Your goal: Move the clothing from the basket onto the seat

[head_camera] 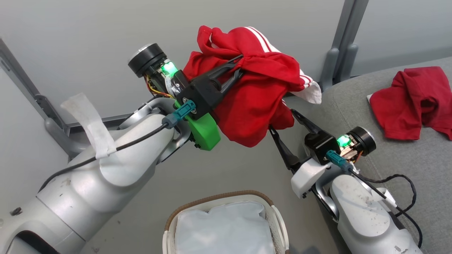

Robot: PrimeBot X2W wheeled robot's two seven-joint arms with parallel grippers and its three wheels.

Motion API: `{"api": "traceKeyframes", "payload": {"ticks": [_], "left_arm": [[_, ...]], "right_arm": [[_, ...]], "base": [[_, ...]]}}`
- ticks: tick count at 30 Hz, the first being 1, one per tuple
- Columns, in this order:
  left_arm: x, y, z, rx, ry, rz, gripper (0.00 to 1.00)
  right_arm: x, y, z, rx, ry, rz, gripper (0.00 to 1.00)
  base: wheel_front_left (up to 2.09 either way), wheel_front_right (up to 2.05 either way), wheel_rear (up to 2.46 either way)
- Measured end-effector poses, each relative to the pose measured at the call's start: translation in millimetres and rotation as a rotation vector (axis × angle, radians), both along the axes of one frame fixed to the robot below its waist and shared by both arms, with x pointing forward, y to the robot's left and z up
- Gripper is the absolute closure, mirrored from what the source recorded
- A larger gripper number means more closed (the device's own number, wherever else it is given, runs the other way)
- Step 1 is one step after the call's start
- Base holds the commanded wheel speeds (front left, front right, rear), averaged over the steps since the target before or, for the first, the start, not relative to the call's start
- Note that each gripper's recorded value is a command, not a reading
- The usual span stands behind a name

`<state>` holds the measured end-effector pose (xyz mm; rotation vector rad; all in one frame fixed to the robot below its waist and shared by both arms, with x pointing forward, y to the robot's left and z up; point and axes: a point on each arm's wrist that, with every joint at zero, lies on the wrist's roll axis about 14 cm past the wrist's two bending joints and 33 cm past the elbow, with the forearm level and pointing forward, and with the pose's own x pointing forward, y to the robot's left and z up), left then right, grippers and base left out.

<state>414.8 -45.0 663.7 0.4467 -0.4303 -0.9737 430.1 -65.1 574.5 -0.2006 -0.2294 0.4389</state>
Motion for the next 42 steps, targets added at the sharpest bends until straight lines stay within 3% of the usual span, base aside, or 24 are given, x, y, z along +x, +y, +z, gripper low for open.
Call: {"api": "traceKeyframes", "payload": {"ticks": [9, 10, 12, 13, 14, 27, 28, 29, 30, 42], "left_arm": [[-7.5, 1.8, -2.5, -0.005, 0.017, -0.004, 1.00], [-7.5, 1.9, -3.7, -0.004, 0.020, -0.004, 1.00], [-7.3, 2.3, -6.1, -0.010, 0.036, -0.003, 1.00], [-7.1, 2.8, -8.7, -0.014, 0.047, -0.001, 1.00], [-6.7, 3.6, -11.7, -0.015, 0.058, 0.002, 1.00], [6.8, 20.5, -52.5, -0.052, 0.212, 0.085, 1.00], [8.1, 22.0, -55.3, -0.061, 0.225, 0.094, 0.82], [9.5, 23.5, -58.7, -0.073, 0.242, 0.105, 0.53], [10.7, 25.2, -62.8, -0.092, 0.265, 0.117, 0.00], [-5.1, 24.6, -120.6, -0.255, 0.506, 0.197, 0.00]], "right_arm": [[3.8, 35.8, 12.0, -0.024, -0.017, 0.113, 0.00], [2.9, 39.4, 12.4, -0.026, -0.017, 0.126, 0.11], [1.4, 44.3, 12.2, -0.037, -0.018, 0.146, 0.85], [0.2, 47.4, 11.0, -0.042, -0.015, 0.157, 0.96], [-0.8, 49.3, 9.4, -0.044, -0.011, 0.166, 1.00], [0.2, 38.1, 16.7, -0.022, -0.028, 0.146, 1.00], [0.7, 35.8, 17.5, -0.016, -0.029, 0.139, 1.00], [1.6, 32.9, 18.9, -0.010, -0.032, 0.130, 1.00], [2.5, 30.6, 20.6, -0.003, -0.036, 0.122, 1.00], [15.9, -10.1, 30.3, 0.058, -0.059, -0.012, 1.00]], "base": [[0.00, 0.00, 0.00], [0.00, 0.00, 0.00], [0.00, 0.00, 0.00], [0.00, 0.00, 0.00], [0.00, 0.00, 0.00], [0.00, 0.00, 0.00], [0.00, 0.00, 0.00], [0.00, 0.00, 0.00], [0.00, 0.00, 0.00], [0.00, 0.00, 0.00]]}}
